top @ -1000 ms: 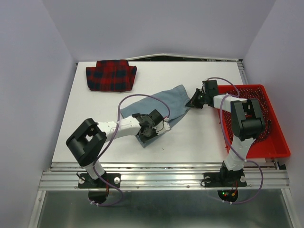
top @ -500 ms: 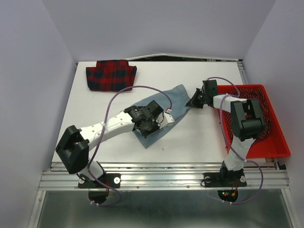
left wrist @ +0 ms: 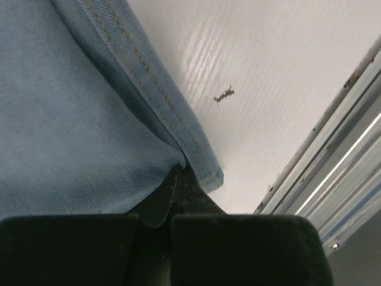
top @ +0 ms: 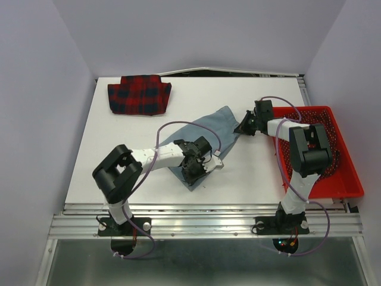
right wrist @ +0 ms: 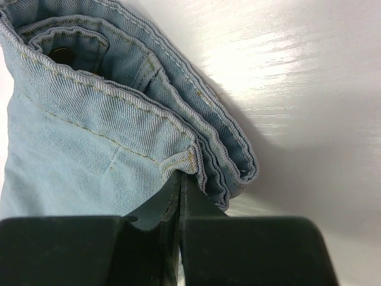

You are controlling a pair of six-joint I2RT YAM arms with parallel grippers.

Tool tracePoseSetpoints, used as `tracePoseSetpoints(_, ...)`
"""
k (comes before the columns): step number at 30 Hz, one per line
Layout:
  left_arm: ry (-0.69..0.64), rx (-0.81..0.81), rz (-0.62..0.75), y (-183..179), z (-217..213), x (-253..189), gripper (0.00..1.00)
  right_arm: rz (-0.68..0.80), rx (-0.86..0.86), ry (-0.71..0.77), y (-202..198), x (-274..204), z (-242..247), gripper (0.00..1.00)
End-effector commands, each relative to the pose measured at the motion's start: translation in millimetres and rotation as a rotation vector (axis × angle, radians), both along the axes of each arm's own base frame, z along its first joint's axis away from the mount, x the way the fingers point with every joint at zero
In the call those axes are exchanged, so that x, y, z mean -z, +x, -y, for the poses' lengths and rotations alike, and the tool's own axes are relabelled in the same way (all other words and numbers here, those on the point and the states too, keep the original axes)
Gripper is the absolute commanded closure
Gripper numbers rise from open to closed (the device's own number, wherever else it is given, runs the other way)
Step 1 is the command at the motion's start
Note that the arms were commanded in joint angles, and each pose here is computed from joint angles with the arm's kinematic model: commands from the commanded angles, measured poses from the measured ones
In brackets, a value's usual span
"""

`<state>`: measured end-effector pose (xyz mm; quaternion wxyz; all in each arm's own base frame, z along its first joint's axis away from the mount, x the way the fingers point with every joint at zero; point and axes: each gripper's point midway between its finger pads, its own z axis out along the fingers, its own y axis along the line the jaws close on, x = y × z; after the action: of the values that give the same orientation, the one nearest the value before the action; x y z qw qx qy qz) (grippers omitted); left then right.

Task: Fold and stack the skirts
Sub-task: Fold the skirt

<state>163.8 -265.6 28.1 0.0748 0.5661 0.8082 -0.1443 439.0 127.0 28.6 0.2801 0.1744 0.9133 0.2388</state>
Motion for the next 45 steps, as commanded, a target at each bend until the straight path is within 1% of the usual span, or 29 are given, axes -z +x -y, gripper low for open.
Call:
tracePoseSetpoints(1,-0.047,-0.015,-0.061,-11,12,11,0.99,-0.169,0.062,-0.190,-39,54,40,0.99)
tracePoseSetpoints(5,0.112,-0.002,-0.076,-20,-23,40,0.99,-0.158,0.061,-0.229,-36,50,46,0.99)
tracePoseSetpoints(7,0.135,0.008,-0.093,-15,-31,36,1.00,-0.156,0.062,-0.262,-33,48,52,0.99)
tracePoseSetpoints(9,0.172,0.023,-0.076,-11,-39,36,1.00,-0.154,0.064,-0.298,-23,42,61,0.99)
tracePoseSetpoints(11,0.235,0.073,-0.077,-14,-56,40,1.00,-0.165,0.086,-0.341,-17,40,74,0.99)
tracePoseSetpoints(13,0.273,0.101,-0.083,-18,-69,43,1.00,-0.139,0.096,-0.366,0,28,83,0.99)
tracePoseSetpoints(14,0.300,0.116,-0.079,-21,-79,46,1.00,-0.160,0.079,-0.389,-1,32,86,0.99)
tracePoseSetpoints(16,0.319,0.125,-0.077,-23,-86,49,1.00,-0.156,0.068,-0.385,6,28,84,0.99)
tracePoseSetpoints(18,0.324,0.132,-0.083,-25,-89,51,1.00,-0.168,0.040,-0.368,4,32,79,0.99)
tracePoseSetpoints(20,0.319,0.137,-0.068,-23,-88,52,0.97,-0.182,0.002,-0.325,-1,36,70,0.99)
tracePoseSetpoints(24,0.322,0.147,0.006,-10,-91,49,0.83,-0.200,-0.070,-0.309,-18,44,57,0.99)
tracePoseSetpoints(25,0.314,0.157,0.046,-3,-90,48,0.78,-0.201,-0.093,-0.305,-22,45,51,0.99)
tracePoseSetpoints(26,0.321,0.160,0.076,1,-94,48,0.77,-0.206,-0.110,-0.295,-27,46,49,0.99)
tracePoseSetpoints(27,0.327,0.154,0.108,6,-103,46,0.72,-0.220,-0.140,-0.300,-37,49,44,0.99)
tracePoseSetpoints(29,0.355,0.178,0.169,16,-117,41,0.68,-0.245,-0.183,-0.299,-54,55,38,0.99)
tracePoseSetpoints(30,0.352,0.176,0.177,18,-120,40,0.65,-0.244,-0.214,-0.303,-61,55,30,0.99)
tracePoseSetpoints(31,0.346,0.156,0.184,24,-125,38,0.60,-0.240,-0.229,-0.299,-66,52,26,0.99)
tracePoseSetpoints(32,0.341,0.167,0.195,28,-128,35,0.58,-0.243,-0.238,-0.288,-71,52,24,0.99)
tracePoseSetpoints(34,0.351,0.164,0.234,39,-137,29,0.54,-0.268,-0.298,-0.269,-91,51,9,0.99)
tracePoseSetpoints(36,0.335,0.161,0.264,47,-138,21,0.51,-0.290,-0.337,-0.262,-106,53,0,0.99)
tracePoseSetpoints(37,0.317,0.141,0.279,54,-139,13,0.45,-0.283,-0.371,-0.242,-113,47,-10,0.99)
tracePoseSetpoints(40,0.212,0.149,0.325,63,-128,-18,0.38,-0.289,-0.436,-0.207,-131,38,-27,0.99)
tracePoseSetpoints(41,0.162,0.145,0.361,67,-123,-39,0.30,-0.293,-0.481,-0.185,-143,35,-38,0.99)
tracePoseSetpoints(42,0.115,0.153,0.365,66,-117,-48,0.24,-0.265,-0.506,-0.173,-147,24,-45,0.99)
tracePoseSetpoints(43,0.094,0.156,0.369,63,-115,-58,0.22,-0.258,-0.526,-0.164,-153,20,-50,0.99)
tracePoseSetpoints(44,0.066,0.158,0.383,63,-112,-69,0.16,-0.249,-0.544,-0.155,-157,15,-55,0.98)
tracePoseSetpoints(45,-0.005,0.165,0.419,65,-101,-92,0.16,-0.243,-0.569,-0.141,-164,8,-59,0.96)
